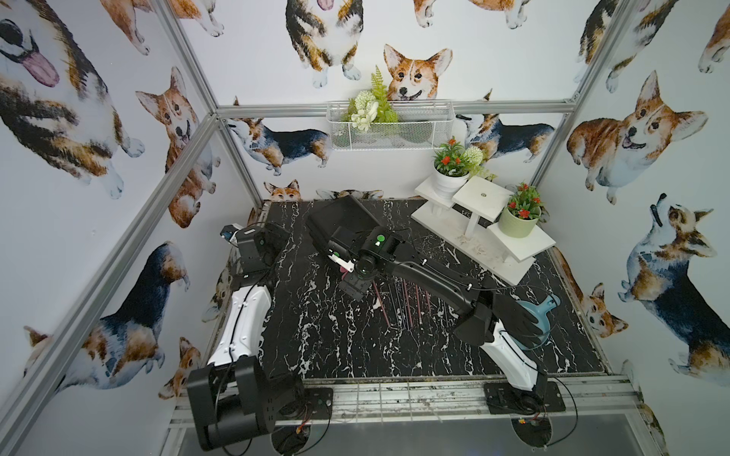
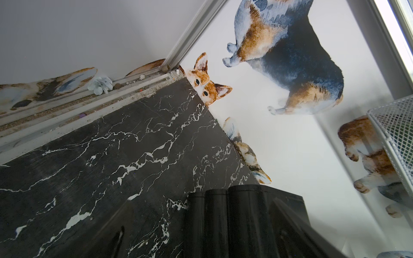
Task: Please place the pencils in the drawer according to their color
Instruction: Place the pencil in the drawer.
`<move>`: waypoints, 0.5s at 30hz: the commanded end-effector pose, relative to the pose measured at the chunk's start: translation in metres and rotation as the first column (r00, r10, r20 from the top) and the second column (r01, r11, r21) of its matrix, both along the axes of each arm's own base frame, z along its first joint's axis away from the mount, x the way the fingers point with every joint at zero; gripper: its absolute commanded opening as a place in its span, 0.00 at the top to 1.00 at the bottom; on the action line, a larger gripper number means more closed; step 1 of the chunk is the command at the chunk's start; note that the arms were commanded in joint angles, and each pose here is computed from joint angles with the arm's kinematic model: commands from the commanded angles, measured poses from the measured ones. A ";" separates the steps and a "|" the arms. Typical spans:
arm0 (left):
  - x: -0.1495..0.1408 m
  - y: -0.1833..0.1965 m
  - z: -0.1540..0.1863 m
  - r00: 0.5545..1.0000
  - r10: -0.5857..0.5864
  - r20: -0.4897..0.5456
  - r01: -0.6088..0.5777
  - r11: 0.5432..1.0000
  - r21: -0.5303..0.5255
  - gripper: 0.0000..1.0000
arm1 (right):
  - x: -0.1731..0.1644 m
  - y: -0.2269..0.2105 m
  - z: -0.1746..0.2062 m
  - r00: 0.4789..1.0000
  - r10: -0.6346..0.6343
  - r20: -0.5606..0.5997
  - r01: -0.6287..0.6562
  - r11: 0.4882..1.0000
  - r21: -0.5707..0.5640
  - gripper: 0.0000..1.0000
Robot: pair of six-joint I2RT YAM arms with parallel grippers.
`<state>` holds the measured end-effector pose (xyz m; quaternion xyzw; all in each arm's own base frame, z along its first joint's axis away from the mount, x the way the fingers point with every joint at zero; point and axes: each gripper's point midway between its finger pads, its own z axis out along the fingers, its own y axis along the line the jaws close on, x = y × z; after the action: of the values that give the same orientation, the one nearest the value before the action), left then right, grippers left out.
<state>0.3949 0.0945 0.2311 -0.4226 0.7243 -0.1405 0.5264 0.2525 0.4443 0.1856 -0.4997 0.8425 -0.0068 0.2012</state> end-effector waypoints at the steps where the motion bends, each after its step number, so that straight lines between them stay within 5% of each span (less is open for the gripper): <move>1: 0.003 0.000 0.005 1.000 -0.005 0.026 0.005 1.000 0.001 0.00 | 0.006 -0.007 -0.003 0.999 -0.008 0.037 0.009 0.999 -0.046 0.00; 15: 0.005 -0.001 0.006 0.999 -0.013 0.035 0.014 1.000 -0.005 0.00 | 0.024 -0.008 -0.002 0.995 -0.079 0.065 0.081 0.997 -0.020 0.00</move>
<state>0.3958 0.0940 0.2303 -0.4230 0.7243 -0.1441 0.5250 0.2710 0.4373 0.1799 -0.4834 0.8483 -0.0383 0.2129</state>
